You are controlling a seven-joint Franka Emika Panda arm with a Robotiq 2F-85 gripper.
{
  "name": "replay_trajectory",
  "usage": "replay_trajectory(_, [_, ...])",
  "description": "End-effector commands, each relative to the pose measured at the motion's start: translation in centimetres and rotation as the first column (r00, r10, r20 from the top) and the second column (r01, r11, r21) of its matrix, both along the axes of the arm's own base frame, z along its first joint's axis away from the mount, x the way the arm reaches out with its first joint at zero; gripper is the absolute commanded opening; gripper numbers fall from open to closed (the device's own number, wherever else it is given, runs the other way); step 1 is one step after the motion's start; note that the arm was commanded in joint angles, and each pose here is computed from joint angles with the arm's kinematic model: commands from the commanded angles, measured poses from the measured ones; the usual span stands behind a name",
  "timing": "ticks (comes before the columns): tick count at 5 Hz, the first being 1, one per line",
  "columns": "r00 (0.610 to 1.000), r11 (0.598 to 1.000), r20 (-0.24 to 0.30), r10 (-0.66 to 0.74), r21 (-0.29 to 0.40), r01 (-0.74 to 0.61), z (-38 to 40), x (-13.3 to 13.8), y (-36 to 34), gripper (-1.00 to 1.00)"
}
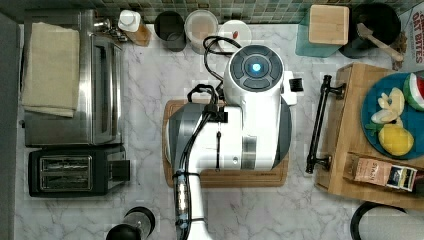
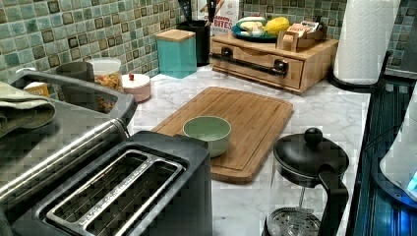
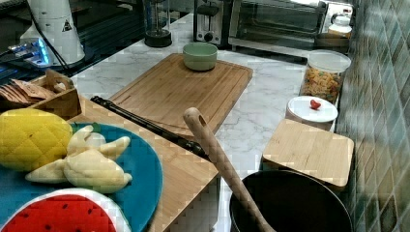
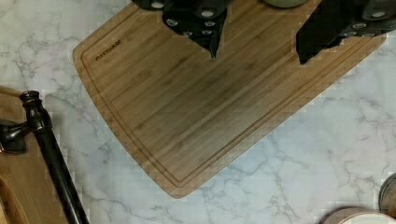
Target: Open the drawer.
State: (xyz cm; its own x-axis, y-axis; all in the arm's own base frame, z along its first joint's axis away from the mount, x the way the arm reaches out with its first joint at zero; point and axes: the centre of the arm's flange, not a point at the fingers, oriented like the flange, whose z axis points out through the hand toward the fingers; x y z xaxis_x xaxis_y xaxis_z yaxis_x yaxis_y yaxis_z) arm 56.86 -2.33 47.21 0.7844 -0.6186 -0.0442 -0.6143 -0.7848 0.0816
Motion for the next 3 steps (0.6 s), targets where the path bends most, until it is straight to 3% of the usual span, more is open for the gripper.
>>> replay_trajectory(1, [1.0,1.0,-0.003,0.005,-0.012,-0.005,-0.1,-0.1,-0.1,1.0])
replay_trajectory(3, [0.97,0.968,0.001,0.241,-0.069,-0.241,-3.0,-0.3,-6.6,1.0])
